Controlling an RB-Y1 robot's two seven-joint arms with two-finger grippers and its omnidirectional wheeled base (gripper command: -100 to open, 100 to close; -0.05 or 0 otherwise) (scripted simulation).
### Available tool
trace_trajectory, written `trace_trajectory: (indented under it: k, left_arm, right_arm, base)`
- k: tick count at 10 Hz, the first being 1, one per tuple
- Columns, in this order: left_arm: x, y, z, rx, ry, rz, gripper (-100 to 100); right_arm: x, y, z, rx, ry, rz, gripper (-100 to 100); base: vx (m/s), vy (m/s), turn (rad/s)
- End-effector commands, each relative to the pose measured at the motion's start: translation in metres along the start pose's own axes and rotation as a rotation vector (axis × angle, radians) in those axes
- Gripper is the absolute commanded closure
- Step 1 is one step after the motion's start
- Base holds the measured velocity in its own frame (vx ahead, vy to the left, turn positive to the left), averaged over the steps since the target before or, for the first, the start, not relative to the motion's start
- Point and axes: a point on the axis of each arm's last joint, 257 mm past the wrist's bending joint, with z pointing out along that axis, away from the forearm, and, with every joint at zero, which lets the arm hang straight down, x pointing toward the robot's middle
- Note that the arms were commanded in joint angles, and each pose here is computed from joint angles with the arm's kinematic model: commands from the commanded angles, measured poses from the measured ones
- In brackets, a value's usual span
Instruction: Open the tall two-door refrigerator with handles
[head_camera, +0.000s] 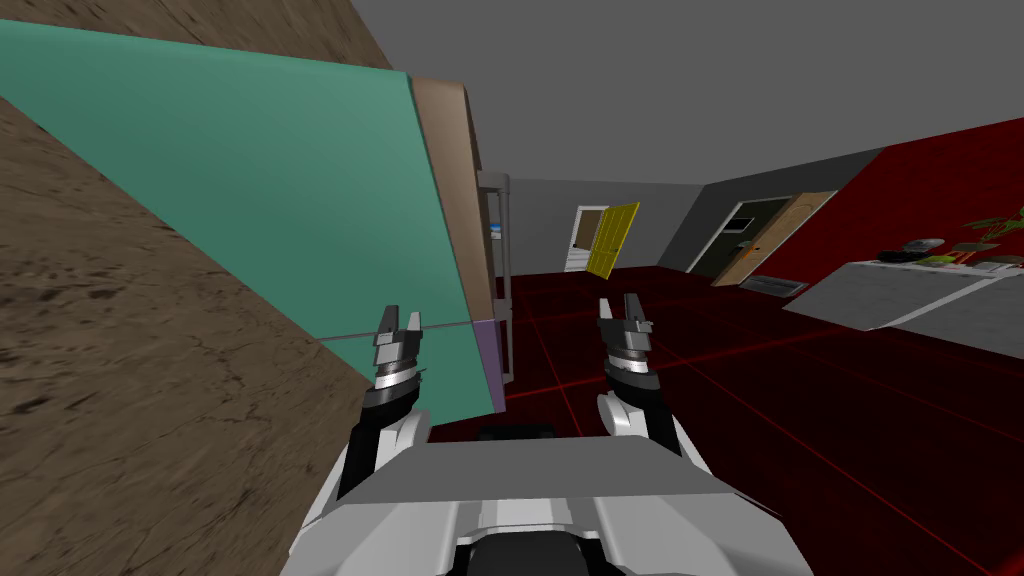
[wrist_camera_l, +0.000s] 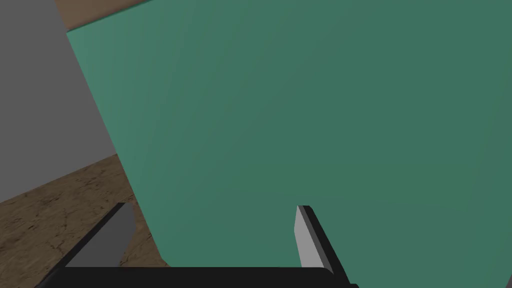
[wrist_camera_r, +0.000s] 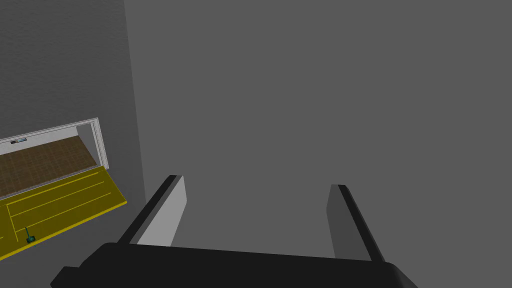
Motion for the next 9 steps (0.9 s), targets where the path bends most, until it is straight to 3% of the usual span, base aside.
trace_trajectory:
  k: [1,9]
  left_arm:
    - [0.0,0.0,0.0,0.0,0.0,0.0,0]
    - [0.0,-0.0002,0.0001,0.0,0.0,0.0,0]
  right_arm:
    - [0.0,0.0,0.0,0.0,0.0,0.0,0]
    - [0.0,0.0002,0.0001,0.0,0.0,0.0,0]
  base:
    - [0.0,0.0,0.0]
    - [0.0,0.0,0.0]
